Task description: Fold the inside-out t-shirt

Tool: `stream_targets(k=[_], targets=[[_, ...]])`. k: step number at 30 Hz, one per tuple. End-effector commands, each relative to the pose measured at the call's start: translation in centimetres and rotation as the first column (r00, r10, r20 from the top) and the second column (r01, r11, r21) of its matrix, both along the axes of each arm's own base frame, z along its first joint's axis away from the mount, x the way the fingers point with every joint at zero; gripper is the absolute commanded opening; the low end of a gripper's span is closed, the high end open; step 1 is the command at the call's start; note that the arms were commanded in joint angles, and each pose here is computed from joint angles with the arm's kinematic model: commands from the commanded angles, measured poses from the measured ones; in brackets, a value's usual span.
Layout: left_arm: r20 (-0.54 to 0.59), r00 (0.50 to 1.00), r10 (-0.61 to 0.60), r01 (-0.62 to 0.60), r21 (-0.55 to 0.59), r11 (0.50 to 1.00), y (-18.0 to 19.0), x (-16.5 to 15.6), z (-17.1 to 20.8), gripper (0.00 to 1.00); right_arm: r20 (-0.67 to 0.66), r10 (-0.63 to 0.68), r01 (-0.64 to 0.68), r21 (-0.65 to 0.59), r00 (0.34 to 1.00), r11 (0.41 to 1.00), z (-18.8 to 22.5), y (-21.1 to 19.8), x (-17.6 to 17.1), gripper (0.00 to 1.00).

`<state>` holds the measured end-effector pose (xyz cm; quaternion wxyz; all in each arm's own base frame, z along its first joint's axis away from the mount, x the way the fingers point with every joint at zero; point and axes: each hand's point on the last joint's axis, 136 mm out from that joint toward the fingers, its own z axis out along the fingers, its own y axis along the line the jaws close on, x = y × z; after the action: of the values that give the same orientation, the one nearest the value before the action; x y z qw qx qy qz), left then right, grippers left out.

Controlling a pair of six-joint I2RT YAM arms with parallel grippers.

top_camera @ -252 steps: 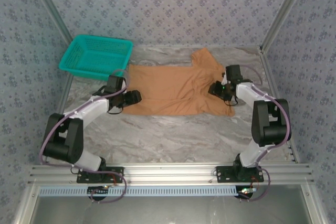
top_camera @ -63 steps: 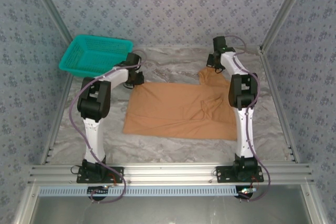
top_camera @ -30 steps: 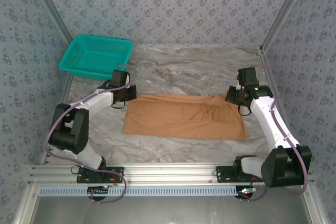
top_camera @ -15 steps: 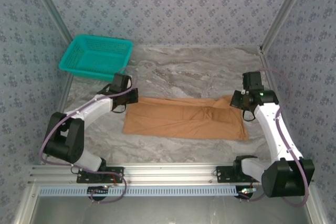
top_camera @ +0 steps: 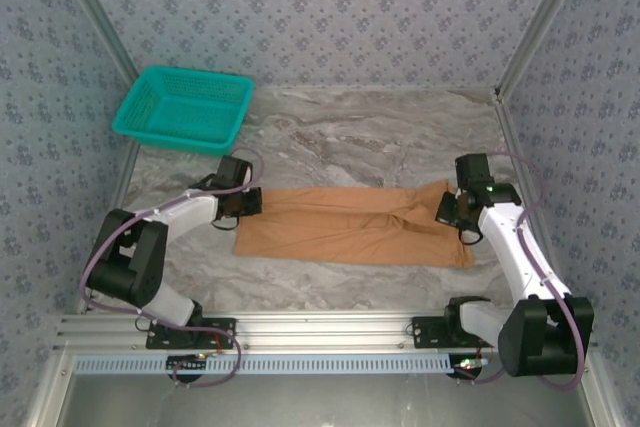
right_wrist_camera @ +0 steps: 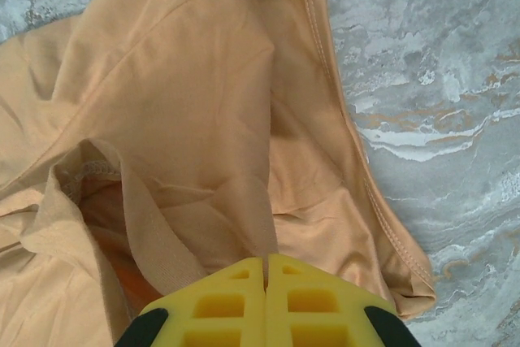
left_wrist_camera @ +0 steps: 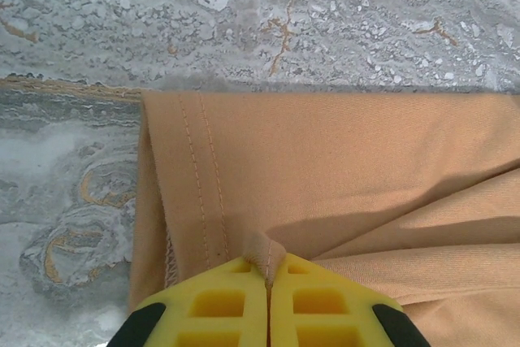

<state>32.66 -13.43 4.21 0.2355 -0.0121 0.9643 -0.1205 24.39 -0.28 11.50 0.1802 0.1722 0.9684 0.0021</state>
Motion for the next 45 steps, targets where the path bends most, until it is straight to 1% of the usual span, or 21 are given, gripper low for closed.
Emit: stream_targets(k=[1, 6, 9, 10, 12, 15, 17, 18, 21, 24, 27, 31, 33, 39, 43, 44, 45], targets=[[0.003, 1.0, 0.011, -0.011, 0.016, 1.0, 0.3, -0.6, -0.3, 0.06, -0.03, -0.03, 0.03, 0.002, 0.999, 1.0, -0.9, -0.2, -0.8, 0.0], [-0.006, 1.0, 0.011, -0.011, 0.035, 0.999, 0.8, -1.4, -0.7, 0.07, -0.054, -0.03, 0.03, -0.001, 0.998, 1.0, -1.7, -0.2, -1.4, 0.0], [-0.015, 1.0, 0.023, -0.022, 0.048, 0.999, 1.2, -1.9, -0.9, 0.09, -0.067, -0.031, 0.03, -0.024, 0.997, 0.999, -1.7, -0.3, -1.7, 0.01], [-0.012, 1.0, 0.026, -0.025, 0.047, 0.999, 1.3, -2.1, -0.8, 0.12, -0.071, -0.034, 0.031, -0.04, 0.997, 0.999, -1.8, -0.5, -1.8, 0.03], [-0.003, 0.999, 0.036, -0.036, 0.045, 0.998, 1.4, -2.3, -0.4, 0.24, -0.08, -0.037, 0.032, -0.065, 0.996, 0.997, -1.9, -0.6, -2.0, 0.08], [0.018, 0.999, 0.045, -0.046, 0.056, 0.997, 1.5, -2.4, 0.7, 0.36, -0.083, -0.051, 0.043, -0.094, 0.995, 0.995, -1.6, -0.8, -2.0, 0.15], [0.056, 0.997, 0.049, -0.052, 0.071, 0.996, 1.7, -2.3, 1.9, 0.42, -0.04, -0.071, 0.066, -0.126, 0.997, 0.99, -0.8, -1.3, -1.7, 0.23], [0.08, 0.995, 0.054, -0.06, 0.08, 0.995, 1.8, -2.2, 2.6, 0.46, -0.006, -0.056, 0.055, -0.126, 0.998, 0.99, -0.3, -1.1, -1.4, 0.28], [0.161, 0.986, 0.044, -0.054, 0.053, 0.997, 1.2, -1.6, 4.8, 0.54, 0.111, 0.003, 0.006, -0.08, 0.994, 0.997, 1.1, 0.6, 0.0, 0.42], [0.194, 0.981, -0.004, 0.008, -0.02, 1.0, -1.0, -1.1, 5.8, 0.63, 0.188, 0.086, -0.09, 0.012, 0.978, 0.996, 1.1, 3.7, 2.3, 0.53], [0.178, 0.983, -0.046, 0.063, -0.093, 0.994, -3.3, -0.3, 5.6, 0.65, 0.196, 0.13, -0.148, 0.083, 0.972, 0.985, -0.1, 6.6, 5.0, 0.54], [0.138, 0.988, -0.068, 0.084, -0.115, 0.99, -4.7, 0.7, 4.5, 0.65, 0.131, 0.184, -0.197, 0.098, 0.974, 0.976, -2.4, 8.2, 6.9, 0.55], [0.126, 0.989, -0.078, 0.094, -0.122, 0.988, -5.3, 1.0, 4.0, 0.65, 0.091, 0.205, -0.215, 0.119, 0.975, 0.969, -3.7, 8.6, 6.5, 0.56], [0.06, 0.992, -0.108, 0.116, -0.146, 0.983, -6.7, 1.9, 2.0, 0.66, 0.01, 0.196, -0.195, 0.165, 0.981, 0.967, -6.9, 8.6, 5.5, 0.56], [0.01, 0.992, -0.13, 0.13, -0.148, 0.98, -7.5, 1.9, 1.0, 0.65, -0.045, 0.213, -0.201, 0.19, 0.976, 0.961, -8.3, 9.0, 4.5, 0.52], [0.006, 0.991, -0.133, 0.132, -0.143, 0.981, -7.5, 1.8, 0.7, 0.65, -0.054, 0.218, -0.205, 0.189, 0.974, 0.96, -8.4, 8.9, 4.3, 0.5], [0.0, 0.991, -0.132, 0.131, -0.136, 0.982, -7.4, 1.6, 0.4, 0.65, -0.056, 0.22, -0.206, 0.188, 0.974, 0.96, -8.5, 8.9, 4.3, 0.47]])
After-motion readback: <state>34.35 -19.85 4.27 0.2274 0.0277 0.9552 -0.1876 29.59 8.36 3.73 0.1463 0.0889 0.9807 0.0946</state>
